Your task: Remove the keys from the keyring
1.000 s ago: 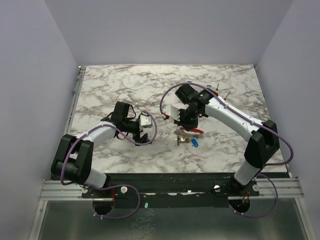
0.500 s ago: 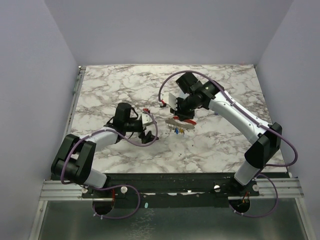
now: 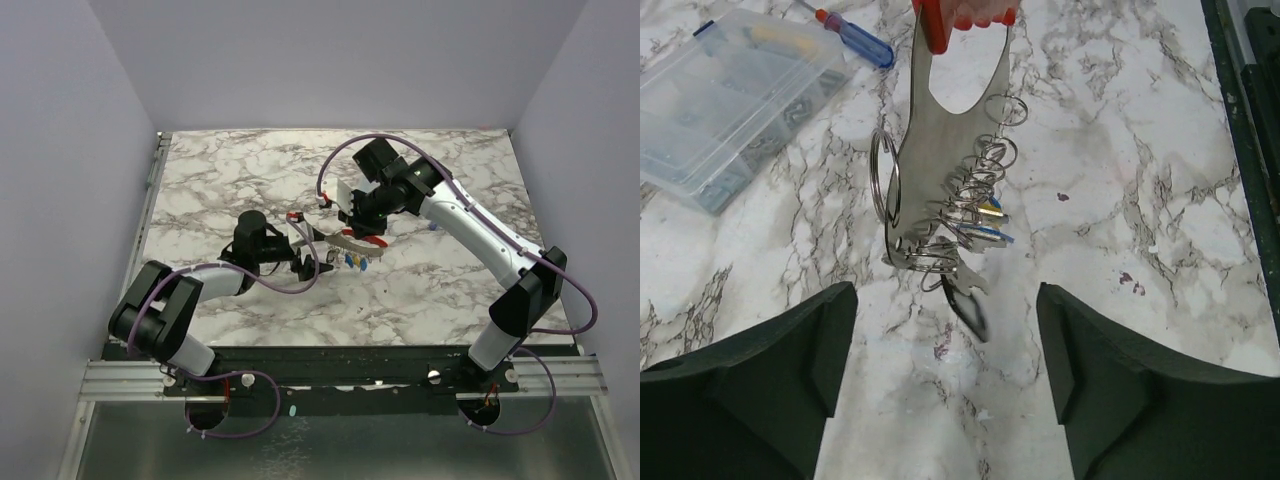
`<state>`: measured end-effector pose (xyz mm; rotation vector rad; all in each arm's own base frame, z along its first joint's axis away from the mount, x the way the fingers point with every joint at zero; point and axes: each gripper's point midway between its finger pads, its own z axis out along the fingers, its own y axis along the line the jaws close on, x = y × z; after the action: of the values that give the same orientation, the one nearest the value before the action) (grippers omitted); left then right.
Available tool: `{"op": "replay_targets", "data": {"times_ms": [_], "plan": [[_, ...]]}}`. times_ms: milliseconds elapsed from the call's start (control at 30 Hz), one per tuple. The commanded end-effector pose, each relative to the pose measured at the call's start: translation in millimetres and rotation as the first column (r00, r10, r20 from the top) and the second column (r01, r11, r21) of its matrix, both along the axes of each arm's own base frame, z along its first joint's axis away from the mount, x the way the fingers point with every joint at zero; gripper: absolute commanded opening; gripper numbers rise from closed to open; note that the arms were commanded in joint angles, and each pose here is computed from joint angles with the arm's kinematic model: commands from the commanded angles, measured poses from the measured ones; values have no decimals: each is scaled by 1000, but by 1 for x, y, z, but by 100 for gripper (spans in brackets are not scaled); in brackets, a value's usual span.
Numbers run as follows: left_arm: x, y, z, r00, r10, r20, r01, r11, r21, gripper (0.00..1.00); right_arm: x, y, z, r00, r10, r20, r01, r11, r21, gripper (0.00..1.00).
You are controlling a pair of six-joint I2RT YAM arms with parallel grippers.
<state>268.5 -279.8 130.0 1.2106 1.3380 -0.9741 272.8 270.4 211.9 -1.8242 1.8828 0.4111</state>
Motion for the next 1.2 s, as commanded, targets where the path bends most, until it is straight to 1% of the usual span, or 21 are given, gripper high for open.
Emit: {"op": "replay_targets", "data": {"times_ms": [0, 67, 200, 267, 333, 433, 500, 700, 867, 1000, 1100, 1167], "plan": [[4, -8, 6, 1000, 11, 25, -10, 999, -45, 70, -8, 7, 24, 1000, 16, 10, -16, 998, 62, 1], [3, -10, 3, 1000, 6, 20, -5, 999, -46, 63, -9, 5, 24, 1000, 14, 11, -15, 998, 62, 1], [-1, -14, 3, 1000, -13, 17, 14, 998, -54, 57, -11, 5, 27, 1000, 14, 12, -15, 998, 69, 1], [-3, -15, 3, 1000, -19, 19, 20, 998, -54, 53, -11, 5, 28, 1000, 14, 14, -15, 997, 71, 1], [-3, -15, 3, 1000, -17, 18, 18, 998, -53, 45, -11, 4, 28, 1000, 11, 15, -12, 997, 72, 1], [-3, -15, 1, 1000, -12, 12, 12, 999, -51, 31, -13, 4, 30, 1000, 12, 20, -13, 997, 76, 1], [-4, -14, 0, 1000, -10, 10, 10, 999, -50, 24, -13, 2, 31, 1000, 8, 24, -10, 997, 77, 1], [-8, -9, -5, 1000, 4, -2, -4, 999, -38, 21, -14, -1, 34, 999, -3, 42, -1, 996, 84, 1], [-5, -8, -4, 1000, 17, -12, -17, 999, -39, 11, -15, -2, 33, 999, -4, 41, 0, 996, 85, 1], [-3, -5, -2, 999, 30, -28, -31, 999, -34, 6, -14, -3, 31, 999, -12, 52, 7, 996, 85, 1], [-1, -4, -1, 998, 39, -45, -41, 999, -33, 0, -14, -5, 23, 999, -15, 49, 11, 997, 76, 0], [-1, -2, 0, 997, 45, -63, -48, 998, -37, 0, -13, -7, 17, 999, -25, 44, 22, 997, 72, 1]]}}
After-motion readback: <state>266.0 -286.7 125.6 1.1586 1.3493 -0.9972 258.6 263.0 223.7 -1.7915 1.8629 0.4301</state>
